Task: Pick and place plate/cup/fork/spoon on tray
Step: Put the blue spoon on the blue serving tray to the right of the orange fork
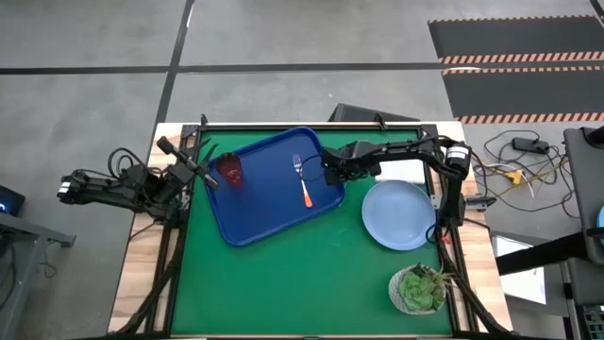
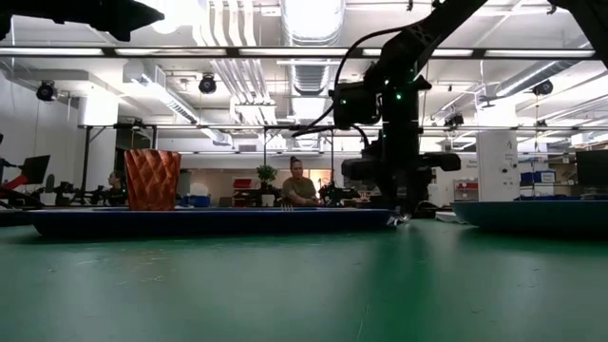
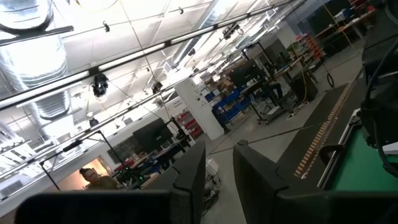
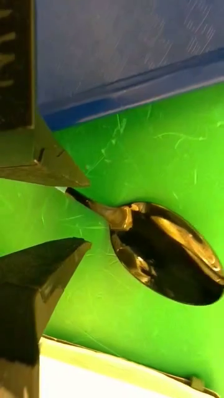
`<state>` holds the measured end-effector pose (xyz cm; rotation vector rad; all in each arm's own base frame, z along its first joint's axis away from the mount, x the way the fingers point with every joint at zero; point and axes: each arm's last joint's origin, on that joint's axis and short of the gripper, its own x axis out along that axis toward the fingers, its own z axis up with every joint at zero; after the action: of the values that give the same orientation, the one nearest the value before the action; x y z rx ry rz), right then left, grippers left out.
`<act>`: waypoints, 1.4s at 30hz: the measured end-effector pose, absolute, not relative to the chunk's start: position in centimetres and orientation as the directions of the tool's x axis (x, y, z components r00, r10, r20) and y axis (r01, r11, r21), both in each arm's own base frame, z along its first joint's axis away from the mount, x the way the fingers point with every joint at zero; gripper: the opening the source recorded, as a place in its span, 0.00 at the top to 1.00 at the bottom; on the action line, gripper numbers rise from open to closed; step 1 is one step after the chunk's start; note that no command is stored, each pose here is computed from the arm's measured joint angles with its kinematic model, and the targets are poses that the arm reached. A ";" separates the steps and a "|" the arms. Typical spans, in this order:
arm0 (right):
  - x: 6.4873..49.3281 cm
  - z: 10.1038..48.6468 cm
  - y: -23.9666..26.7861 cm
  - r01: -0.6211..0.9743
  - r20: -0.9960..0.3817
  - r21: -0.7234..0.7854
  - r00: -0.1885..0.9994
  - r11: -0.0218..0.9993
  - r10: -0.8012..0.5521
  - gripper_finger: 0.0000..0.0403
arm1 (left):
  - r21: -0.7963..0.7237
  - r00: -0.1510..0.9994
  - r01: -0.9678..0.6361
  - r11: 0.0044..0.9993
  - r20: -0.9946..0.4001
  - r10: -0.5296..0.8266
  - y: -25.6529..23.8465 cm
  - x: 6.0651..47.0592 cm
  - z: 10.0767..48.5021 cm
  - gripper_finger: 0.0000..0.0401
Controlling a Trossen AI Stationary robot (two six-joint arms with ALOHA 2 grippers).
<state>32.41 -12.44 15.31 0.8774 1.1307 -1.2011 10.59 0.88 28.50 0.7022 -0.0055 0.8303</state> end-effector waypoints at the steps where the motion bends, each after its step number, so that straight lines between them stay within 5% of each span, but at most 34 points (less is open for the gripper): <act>1: 32.4 15.2 -12.4 0.983 -0.969 -0.053 -0.008 0.177 -0.248 0.67 | 0.570 0.688 -0.678 0.465 0.268 0.674 0.9 10.6 28.5 0.84; 14: 31.9 13.5 -12.2 0.989 -0.962 -0.005 0.035 0.146 -0.271 0.71 | 0.569 0.688 -0.678 0.465 0.269 0.675 0.9 10.6 28.5 0.84; 30: 31.8 13.4 -12.3 0.990 -0.953 -0.031 0.013 0.141 -0.302 0.94 | 0.569 0.688 -0.678 0.465 0.269 0.674 0.9 10.6 28.5 0.84; 42: 32.5 14.9 -12.9 0.981 -0.937 -0.013 0.056 0.195 -0.346 0.97 | 0.569 0.688 -0.678 0.465 0.269 0.674 0.9 10.6 28.5 0.84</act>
<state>32.47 -12.86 14.94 0.8178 1.0160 -1.1987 10.59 0.88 28.53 0.7015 -0.0063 0.8306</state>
